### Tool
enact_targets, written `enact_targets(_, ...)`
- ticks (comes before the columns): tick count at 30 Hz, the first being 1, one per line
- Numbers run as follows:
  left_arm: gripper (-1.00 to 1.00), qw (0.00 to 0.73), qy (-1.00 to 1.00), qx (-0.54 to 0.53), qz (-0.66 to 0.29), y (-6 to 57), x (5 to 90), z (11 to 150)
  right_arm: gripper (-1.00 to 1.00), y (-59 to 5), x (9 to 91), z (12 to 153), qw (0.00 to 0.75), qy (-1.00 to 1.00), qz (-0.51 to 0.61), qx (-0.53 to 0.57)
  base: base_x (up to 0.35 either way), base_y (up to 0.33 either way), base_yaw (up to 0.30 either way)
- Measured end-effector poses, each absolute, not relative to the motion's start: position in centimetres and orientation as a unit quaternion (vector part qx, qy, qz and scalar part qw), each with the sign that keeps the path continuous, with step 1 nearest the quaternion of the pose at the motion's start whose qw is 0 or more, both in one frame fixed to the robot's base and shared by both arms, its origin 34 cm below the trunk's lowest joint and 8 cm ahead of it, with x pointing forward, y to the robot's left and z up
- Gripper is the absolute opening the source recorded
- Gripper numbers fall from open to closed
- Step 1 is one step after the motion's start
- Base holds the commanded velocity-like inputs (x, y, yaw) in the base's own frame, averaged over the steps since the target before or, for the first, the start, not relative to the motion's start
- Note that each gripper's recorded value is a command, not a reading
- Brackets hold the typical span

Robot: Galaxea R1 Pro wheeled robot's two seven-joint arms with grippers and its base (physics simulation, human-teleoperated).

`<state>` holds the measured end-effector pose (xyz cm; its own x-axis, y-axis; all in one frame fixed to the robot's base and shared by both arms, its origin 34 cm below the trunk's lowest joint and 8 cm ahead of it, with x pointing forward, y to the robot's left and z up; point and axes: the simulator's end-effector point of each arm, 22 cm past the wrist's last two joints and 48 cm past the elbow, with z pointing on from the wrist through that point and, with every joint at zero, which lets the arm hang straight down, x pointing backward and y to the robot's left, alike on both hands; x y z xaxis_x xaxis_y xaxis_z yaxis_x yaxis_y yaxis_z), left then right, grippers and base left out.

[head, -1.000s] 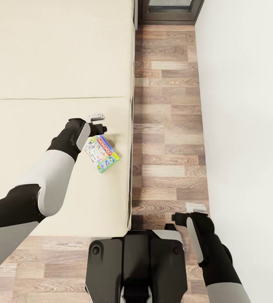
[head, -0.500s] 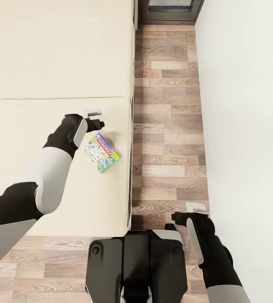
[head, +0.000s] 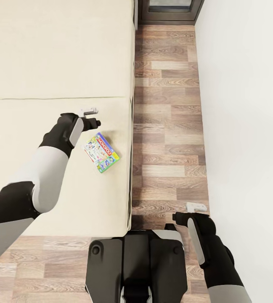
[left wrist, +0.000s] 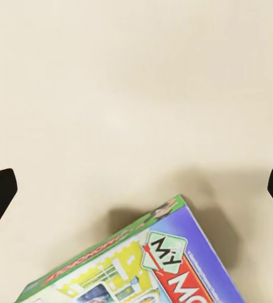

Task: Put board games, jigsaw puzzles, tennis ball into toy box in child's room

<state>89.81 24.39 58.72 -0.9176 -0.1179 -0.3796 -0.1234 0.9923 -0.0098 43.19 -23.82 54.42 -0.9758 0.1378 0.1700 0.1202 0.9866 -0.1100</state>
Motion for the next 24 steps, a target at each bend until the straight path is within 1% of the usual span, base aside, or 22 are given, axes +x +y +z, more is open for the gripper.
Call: enact_targets(24,1.0,0.188,0.98,-0.06,0.009,24.4,89.34,57.83,1.0,-23.81,42.64,54.06,0.095,-0.992,0.051,-0.065,0.0,0.0,0.0)
